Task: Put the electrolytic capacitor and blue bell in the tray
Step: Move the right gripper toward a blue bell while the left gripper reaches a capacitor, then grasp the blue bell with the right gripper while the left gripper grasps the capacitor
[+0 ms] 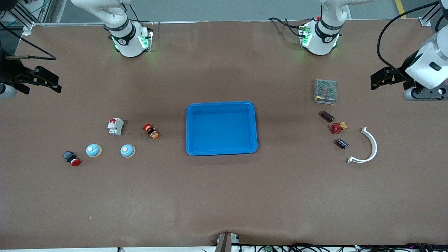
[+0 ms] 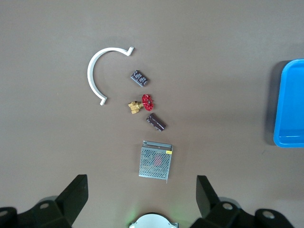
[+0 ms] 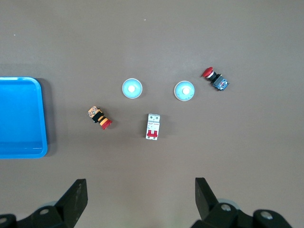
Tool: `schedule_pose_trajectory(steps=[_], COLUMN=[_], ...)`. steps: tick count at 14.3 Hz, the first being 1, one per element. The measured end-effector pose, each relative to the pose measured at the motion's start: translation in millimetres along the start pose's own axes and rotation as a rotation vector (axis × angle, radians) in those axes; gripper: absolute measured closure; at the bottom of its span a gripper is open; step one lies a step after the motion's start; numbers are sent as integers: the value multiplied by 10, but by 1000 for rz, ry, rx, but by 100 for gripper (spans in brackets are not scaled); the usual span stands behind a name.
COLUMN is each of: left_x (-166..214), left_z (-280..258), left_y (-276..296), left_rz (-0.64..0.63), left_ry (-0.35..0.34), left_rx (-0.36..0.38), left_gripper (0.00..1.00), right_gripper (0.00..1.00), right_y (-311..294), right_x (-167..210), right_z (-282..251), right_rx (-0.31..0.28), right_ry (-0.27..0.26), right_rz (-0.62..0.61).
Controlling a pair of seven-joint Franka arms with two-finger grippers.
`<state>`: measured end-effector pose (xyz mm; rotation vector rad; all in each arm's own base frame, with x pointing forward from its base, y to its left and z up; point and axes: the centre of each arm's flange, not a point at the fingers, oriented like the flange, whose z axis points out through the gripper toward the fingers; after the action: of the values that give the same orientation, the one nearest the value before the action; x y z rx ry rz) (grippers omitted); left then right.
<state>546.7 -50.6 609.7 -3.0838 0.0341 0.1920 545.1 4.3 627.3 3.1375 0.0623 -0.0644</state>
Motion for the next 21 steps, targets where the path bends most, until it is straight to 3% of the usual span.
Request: schedule_pose_trajectory(steps=[5,12,17,21], left_x=[138,123,-11,-171], left_z=[370,970,1784,2445], left_y=[22,153,187,97], left_rz=[-20,-134,-284,-446], left_ry=[-25,-7,28,11], left_rx=[-1,6,-5,-8], left_gripper=[0,0,0,0], right_gripper=[0,0,0,0], right_y=[-13,-105,-153,-221], right_x=[232,510,719,844], right_z=[348,1148,1665,2102], right_rx=[-2,-6,-2,-3], right_ry=[-30,0,-27,-74], right_rz=[-2,-19,-45,-76])
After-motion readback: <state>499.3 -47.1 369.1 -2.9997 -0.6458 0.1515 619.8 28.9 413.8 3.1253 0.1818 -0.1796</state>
